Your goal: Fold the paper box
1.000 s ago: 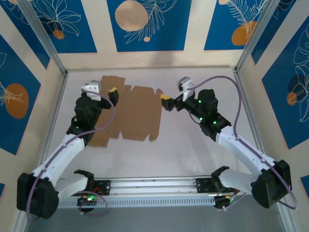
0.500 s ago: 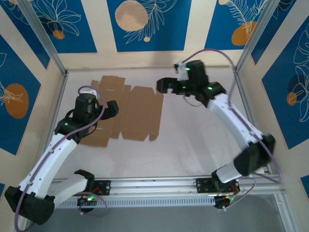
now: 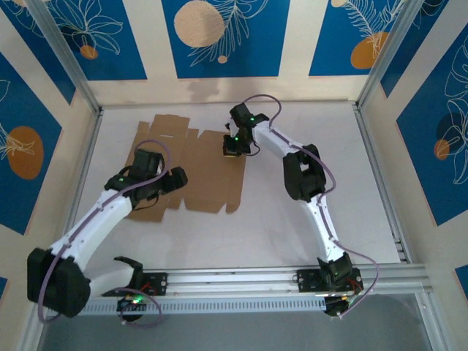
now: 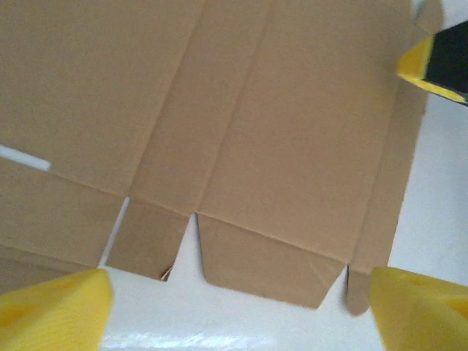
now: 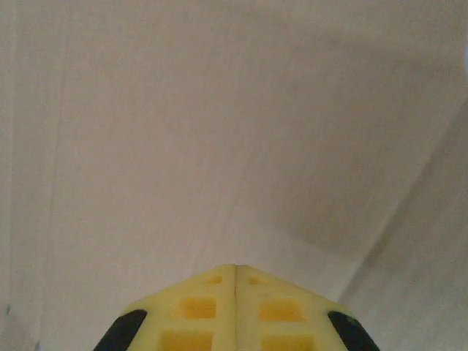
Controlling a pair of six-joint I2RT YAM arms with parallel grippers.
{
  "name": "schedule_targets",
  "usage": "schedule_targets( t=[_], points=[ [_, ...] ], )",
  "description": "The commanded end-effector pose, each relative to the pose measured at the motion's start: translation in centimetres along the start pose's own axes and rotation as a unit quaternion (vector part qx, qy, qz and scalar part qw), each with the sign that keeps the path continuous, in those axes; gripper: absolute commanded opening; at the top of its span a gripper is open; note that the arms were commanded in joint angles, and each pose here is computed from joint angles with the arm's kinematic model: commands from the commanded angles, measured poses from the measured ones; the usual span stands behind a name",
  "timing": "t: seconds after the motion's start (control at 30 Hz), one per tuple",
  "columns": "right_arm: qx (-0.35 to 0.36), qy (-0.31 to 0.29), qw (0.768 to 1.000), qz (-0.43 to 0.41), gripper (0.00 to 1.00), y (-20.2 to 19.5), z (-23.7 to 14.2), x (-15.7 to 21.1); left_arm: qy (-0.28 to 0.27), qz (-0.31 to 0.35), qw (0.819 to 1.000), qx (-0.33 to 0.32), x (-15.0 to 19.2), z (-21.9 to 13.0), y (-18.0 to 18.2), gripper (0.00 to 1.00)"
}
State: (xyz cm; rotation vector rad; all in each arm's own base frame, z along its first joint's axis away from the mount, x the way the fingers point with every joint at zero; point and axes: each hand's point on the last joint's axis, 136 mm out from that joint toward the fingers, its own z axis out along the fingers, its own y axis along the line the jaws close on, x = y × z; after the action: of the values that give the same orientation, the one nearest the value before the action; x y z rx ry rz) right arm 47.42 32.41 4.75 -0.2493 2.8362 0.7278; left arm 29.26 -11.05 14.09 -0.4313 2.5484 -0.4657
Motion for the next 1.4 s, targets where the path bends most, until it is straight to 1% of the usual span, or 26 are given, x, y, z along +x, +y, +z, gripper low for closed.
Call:
schedule_targets(
  t=[0.0,0.07,0.13,0.17,0.23,0.33,0.37,0.47,0.57,0.67,0.73,0.8,0.9,0.97,1.13,1.23,1.3,1.37],
  points=[
    [0.002,0.010,1.000,0.000,0.00,0.4,0.1,-0.6,0.016,-0.053,0.998,0.004,0.0,2.2,0.7,0.76],
    [0.021,0.011,1.000,0.015,0.00,-1.0,0.7,-0.8,0.023,-0.073,0.997,0.000,-0.1,3.4,1.2,0.61],
    [0.039,0.014,0.999,0.034,0.00,-2.7,1.0,-0.7,0.030,-0.096,0.995,0.000,-0.3,4.4,1.5,0.43],
    [0.048,0.014,0.998,0.042,0.00,-3.5,1.0,-0.6,0.034,-0.106,0.994,0.001,-0.4,4.9,1.6,0.37],
    [0.071,0.009,0.996,0.052,0.00,-4.9,0.8,-0.4,0.038,-0.134,0.990,0.000,-0.4,6.1,2.0,0.18],
    [0.096,0.009,0.994,0.056,0.00,-6.4,0.8,0.6,0.048,-0.161,0.986,-0.003,-0.4,7.9,2.2,0.02],
    [0.100,0.013,0.993,0.061,0.00,-6.9,0.8,1.0,0.052,-0.169,0.984,-0.006,-0.4,8.6,2.3,0.00],
    [0.118,0.024,0.990,0.074,0.00,-8.4,0.9,2.3,0.055,-0.212,0.976,-0.023,0.0,10.2,3.1,0.00],
    [0.129,0.016,0.987,0.097,0.00,-9.9,0.2,3.5,0.048,-0.245,0.968,-0.035,0.1,11.7,3.8,0.00],
    [0.133,0.005,0.985,0.113,0.00,-10.5,-0.8,5.4,0.058,-0.258,0.963,-0.056,0.0,13.2,4.1,0.00],
    [0.138,0.005,0.983,0.117,0.00,-10.6,-1.2,7.4,0.048,-0.251,0.965,-0.055,-0.9,13.9,4.0,0.00],
    [0.124,0.015,0.986,0.111,0.00,-9.8,-1.4,9.6,0.046,-0.250,0.965,-0.070,-1.3,14.7,4.5,0.00],
    [0.126,0.036,0.986,0.101,0.00,-8.9,-1.8,13.4,0.072,-0.248,0.963,-0.076,-1.4,16.3,4.3,0.00],
    [0.126,0.052,0.986,0.096,0.00,-8.4,-2.2,15.6,0.083,-0.236,0.966,-0.071,-1.8,17.0,3.7,0.00],
    [0.084,0.104,0.990,0.054,0.00,-4.0,-2.3,20.5,0.109,-0.209,0.970,-0.055,-3.0,18.0,2.0,0.00],
    [0.078,0.117,0.990,0.031,0.00,-2.2,-2.4,22.0,0.118,-0.187,0.974,-0.048,-3.5,17.7,1.2,0.00],
    [0.068,0.120,0.990,0.039,0.00,-1.6,-2.7,22.3,0.115,-0.173,0.977,-0.047,-3.8,17.1,1.0,0.00],
    [0.045,0.125,0.990,0.054,0.01,-0.8,-3.1,22.4,0.102,-0.143,0.984,-0.034,-4.7,16.1,0.4,0.02]
  ],
)
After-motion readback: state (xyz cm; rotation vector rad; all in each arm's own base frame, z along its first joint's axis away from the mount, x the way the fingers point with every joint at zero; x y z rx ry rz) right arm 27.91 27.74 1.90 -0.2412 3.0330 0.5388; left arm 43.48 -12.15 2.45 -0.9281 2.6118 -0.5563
